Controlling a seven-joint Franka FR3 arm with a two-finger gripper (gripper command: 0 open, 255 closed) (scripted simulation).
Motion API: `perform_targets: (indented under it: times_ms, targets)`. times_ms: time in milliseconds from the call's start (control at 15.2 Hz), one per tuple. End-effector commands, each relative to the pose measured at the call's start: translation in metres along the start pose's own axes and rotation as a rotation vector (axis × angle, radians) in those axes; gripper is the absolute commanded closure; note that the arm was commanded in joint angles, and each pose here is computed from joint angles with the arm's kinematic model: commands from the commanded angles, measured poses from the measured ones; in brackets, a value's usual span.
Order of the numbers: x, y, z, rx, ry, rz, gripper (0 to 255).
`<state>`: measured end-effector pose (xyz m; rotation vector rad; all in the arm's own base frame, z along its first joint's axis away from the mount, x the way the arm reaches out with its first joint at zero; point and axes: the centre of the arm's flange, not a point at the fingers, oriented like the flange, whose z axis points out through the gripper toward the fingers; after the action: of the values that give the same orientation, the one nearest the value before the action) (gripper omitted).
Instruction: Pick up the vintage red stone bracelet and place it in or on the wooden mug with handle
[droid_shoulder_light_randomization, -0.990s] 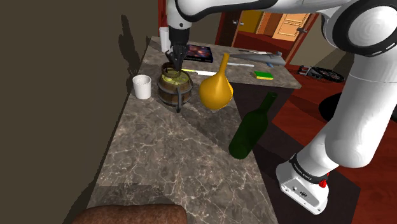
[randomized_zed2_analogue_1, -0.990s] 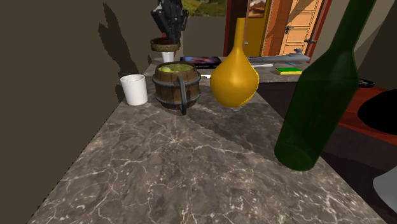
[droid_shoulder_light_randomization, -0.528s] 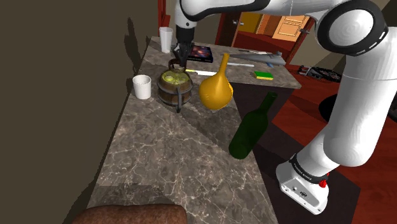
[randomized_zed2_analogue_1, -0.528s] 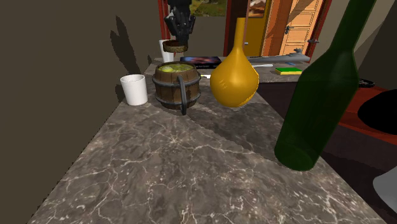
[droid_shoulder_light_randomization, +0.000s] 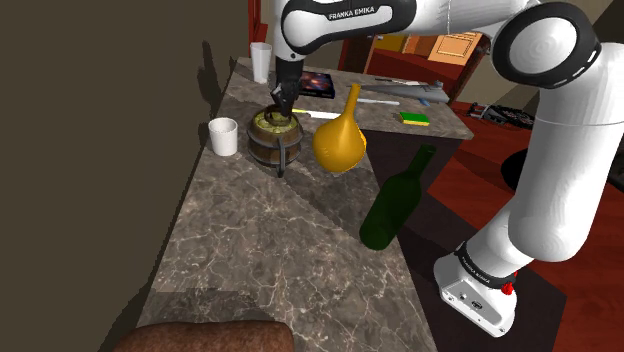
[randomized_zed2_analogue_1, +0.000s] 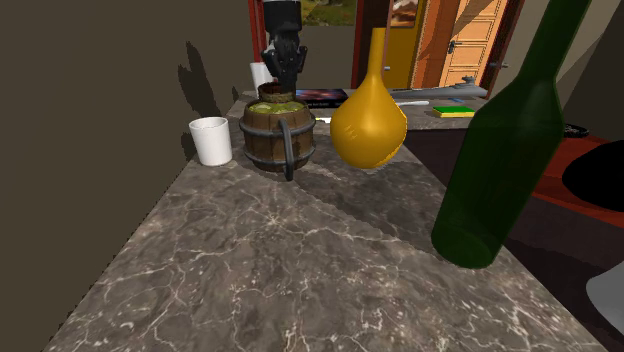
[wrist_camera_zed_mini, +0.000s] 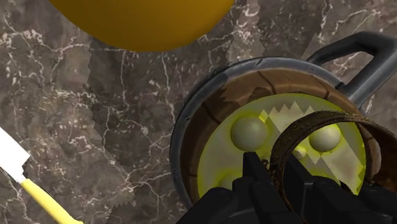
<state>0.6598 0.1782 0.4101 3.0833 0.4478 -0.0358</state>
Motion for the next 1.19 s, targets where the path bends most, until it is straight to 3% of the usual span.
perform_targets:
  times_ms: [0,594,660,990,1122]
  targets:
    - [0.0,0.0,0.011,0.0,0.0,0.0,255]
    - [0.0,0.0,0.018,0.0,0.0,0.0,255]
    - [0.0,0.0,0.018,0.0,0.0,0.0,0]
    - [0.0,0.0,0.018,0.0,0.0,0.0,0]
    - [0.0,0.0,-0.009,0.0,0.0,0.0,0]
